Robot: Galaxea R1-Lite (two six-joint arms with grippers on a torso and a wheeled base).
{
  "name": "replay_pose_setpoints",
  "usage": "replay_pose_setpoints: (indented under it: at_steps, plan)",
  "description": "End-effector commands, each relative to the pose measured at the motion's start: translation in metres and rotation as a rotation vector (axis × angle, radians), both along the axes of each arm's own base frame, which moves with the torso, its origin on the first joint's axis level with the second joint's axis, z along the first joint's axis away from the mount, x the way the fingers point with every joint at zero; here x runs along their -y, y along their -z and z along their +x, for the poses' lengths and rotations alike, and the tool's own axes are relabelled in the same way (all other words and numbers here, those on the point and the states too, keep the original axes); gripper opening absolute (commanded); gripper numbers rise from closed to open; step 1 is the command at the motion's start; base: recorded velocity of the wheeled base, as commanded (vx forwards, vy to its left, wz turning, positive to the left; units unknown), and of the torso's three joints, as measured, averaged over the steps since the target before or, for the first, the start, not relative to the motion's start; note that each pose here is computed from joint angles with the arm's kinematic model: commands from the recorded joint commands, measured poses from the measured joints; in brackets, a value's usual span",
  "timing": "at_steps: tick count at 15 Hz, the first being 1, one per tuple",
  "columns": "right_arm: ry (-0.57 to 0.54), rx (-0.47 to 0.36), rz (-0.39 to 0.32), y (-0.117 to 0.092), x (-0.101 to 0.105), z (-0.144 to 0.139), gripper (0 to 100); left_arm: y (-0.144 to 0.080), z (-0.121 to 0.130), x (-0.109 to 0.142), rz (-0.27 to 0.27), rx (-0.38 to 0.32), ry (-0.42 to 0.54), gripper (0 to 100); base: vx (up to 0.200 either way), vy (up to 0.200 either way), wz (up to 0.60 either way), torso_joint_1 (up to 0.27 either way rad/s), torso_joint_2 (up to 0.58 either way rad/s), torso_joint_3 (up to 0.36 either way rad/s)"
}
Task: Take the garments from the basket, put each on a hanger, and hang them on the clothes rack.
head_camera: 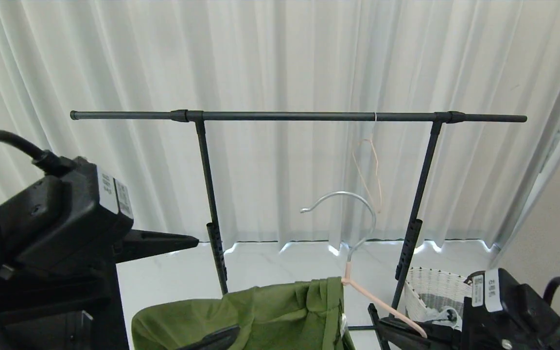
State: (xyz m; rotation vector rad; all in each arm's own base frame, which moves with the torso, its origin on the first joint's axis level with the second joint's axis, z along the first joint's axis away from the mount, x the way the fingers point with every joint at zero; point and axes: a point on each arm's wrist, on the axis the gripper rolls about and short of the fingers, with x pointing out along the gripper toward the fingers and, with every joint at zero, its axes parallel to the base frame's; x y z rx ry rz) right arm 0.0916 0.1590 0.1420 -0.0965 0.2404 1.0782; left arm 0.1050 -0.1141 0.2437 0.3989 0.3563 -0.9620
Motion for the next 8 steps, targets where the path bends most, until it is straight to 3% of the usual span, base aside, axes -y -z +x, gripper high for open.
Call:
replay_pose_setpoints:
  at_steps: [1,4,8]
  plan:
    - [-0.051,0.009,0.004,0.0,0.003,-0.012,0,0.014,0.0,0.009,0.023,-0.069,0.092,100,0.0,0.0,0.0,0.0,0.0,0.0]
    - [-0.077,0.019,-0.006,0.001,0.001,-0.016,0,0.029,-0.004,0.018,0.057,-0.128,0.177,100,0.0,0.0,0.0,0.0,0.0,0.0]
    - [-0.119,0.021,-0.005,0.001,-0.002,-0.022,0,0.039,-0.001,0.031,0.096,-0.164,0.204,100,0.0,0.0,0.0,0.0,0.0,0.0]
